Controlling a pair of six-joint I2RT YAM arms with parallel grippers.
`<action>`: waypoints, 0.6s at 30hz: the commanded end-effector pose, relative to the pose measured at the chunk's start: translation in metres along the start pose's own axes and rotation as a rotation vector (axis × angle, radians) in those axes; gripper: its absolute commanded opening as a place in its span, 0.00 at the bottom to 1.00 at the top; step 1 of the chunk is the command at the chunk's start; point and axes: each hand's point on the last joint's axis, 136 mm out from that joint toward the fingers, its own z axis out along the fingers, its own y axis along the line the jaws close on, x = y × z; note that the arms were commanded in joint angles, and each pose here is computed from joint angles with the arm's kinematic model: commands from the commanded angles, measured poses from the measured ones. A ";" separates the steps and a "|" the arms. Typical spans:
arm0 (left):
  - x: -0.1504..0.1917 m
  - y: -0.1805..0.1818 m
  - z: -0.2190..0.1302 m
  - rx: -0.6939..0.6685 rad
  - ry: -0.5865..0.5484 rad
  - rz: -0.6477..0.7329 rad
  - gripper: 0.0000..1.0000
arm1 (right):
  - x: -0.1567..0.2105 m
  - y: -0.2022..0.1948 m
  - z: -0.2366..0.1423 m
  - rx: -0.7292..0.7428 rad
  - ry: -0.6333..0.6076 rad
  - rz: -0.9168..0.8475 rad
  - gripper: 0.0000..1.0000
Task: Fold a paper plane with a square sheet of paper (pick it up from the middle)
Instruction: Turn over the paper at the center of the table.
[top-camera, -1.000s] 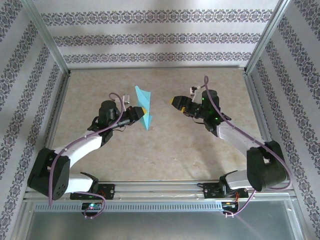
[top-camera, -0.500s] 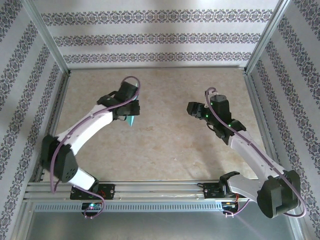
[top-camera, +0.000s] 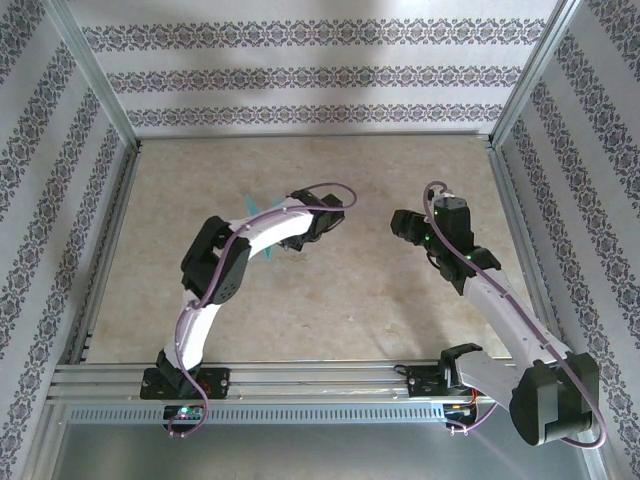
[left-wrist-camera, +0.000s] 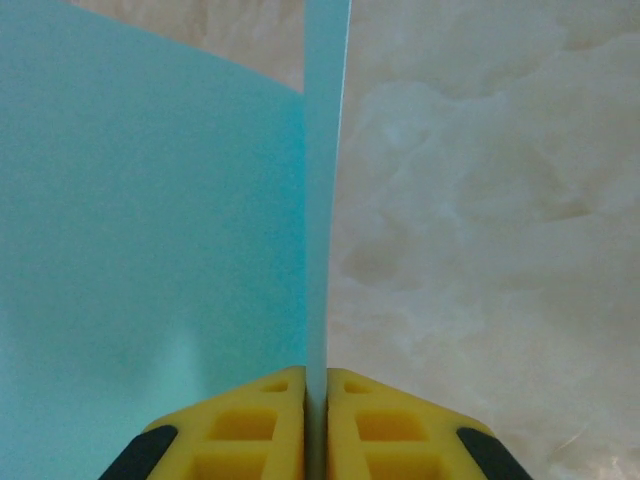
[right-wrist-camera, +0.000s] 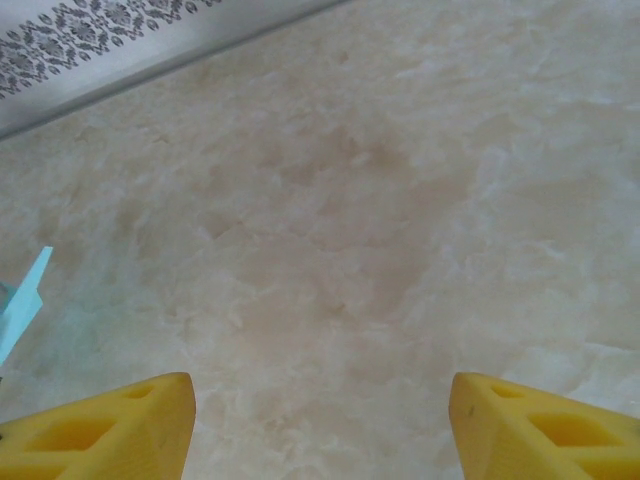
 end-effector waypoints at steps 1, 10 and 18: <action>0.000 -0.008 -0.004 -0.090 -0.013 0.041 0.11 | 0.002 -0.002 0.000 -0.021 0.006 0.021 0.68; 0.002 -0.055 -0.006 -0.061 -0.013 0.075 0.17 | 0.007 -0.010 0.007 -0.044 0.021 0.055 0.69; 0.000 -0.098 -0.036 0.148 -0.032 0.022 0.27 | 0.007 -0.008 0.010 -0.068 0.023 0.082 0.69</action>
